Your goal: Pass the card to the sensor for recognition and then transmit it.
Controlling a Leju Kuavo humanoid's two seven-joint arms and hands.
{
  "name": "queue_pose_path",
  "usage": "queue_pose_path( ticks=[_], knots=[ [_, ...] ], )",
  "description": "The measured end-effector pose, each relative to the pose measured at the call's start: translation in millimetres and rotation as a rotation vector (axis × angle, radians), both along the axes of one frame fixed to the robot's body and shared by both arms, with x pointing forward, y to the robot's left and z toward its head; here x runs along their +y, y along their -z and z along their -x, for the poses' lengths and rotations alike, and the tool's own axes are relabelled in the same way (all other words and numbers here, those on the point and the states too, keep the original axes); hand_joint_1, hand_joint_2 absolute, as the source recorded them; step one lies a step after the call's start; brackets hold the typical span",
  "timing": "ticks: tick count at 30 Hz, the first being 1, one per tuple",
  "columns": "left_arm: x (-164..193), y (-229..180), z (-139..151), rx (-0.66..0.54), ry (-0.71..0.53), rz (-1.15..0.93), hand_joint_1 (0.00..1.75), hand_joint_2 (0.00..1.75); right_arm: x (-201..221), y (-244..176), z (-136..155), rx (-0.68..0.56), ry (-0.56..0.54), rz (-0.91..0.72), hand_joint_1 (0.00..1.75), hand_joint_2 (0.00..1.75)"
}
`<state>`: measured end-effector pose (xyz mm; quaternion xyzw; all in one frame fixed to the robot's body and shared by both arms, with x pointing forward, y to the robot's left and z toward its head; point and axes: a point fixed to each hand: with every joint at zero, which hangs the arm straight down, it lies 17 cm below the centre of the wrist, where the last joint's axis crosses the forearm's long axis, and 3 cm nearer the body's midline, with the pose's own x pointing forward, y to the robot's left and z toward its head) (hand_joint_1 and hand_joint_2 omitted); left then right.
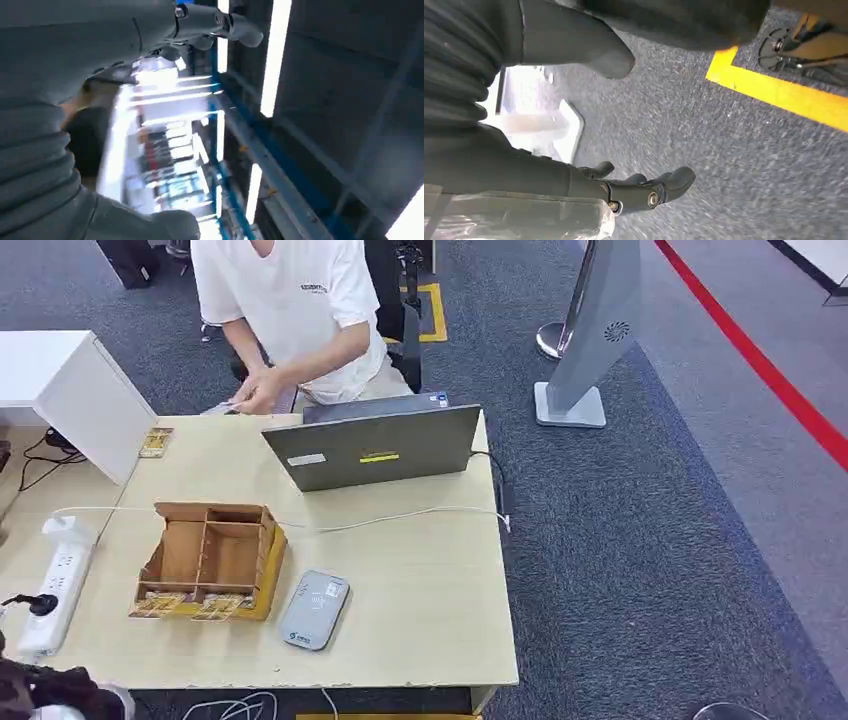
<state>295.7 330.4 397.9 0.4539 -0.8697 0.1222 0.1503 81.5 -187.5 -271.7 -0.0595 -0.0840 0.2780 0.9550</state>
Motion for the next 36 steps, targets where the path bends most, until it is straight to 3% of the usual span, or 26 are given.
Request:
queue_pose_path(
  ticks=[2,5,8,11,16,25,26,27,36],
  knots=[
    [-31,-23,-32,0.017,-0.092,-0.205,0.00,1.75,3,-1,-4,-0.004,-0.045,-0.005,0.00,1.75],
    [-54,-25,-120,0.216,-0.291,-0.480,0.00,1.75,6,-2,-11,-0.012,-0.099,-0.011,0.00,1.75],
    [-11,-18,-214,0.475,-0.470,-0.465,0.00,1.75,5,-3,-16,-0.019,-0.115,0.009,0.00,1.75],
    [19,-12,-273,0.625,-0.532,-0.469,0.00,1.75,6,-3,-13,-0.011,-0.113,0.015,0.00,1.75],
    [43,8,-310,0.750,-0.581,-0.563,0.00,1.75,7,-3,-9,0.004,-0.114,0.016,0.00,1.75],
    [60,40,-324,0.854,-0.598,-0.637,0.00,1.75,7,-3,-7,0.009,-0.116,0.014,0.00,1.75],
    [61,43,-324,0.860,-0.598,-0.639,0.72,1.75,7,-3,-7,0.009,-0.116,0.015,0.00,1.75],
    [62,45,-325,0.866,-0.596,-0.642,1.75,1.75,7,-3,-7,0.009,-0.115,0.015,0.00,1.75],
    [59,69,-329,0.914,-0.568,-0.685,1.75,1.75,8,-3,-6,0.014,-0.118,0.011,0.00,1.75]
  ],
)
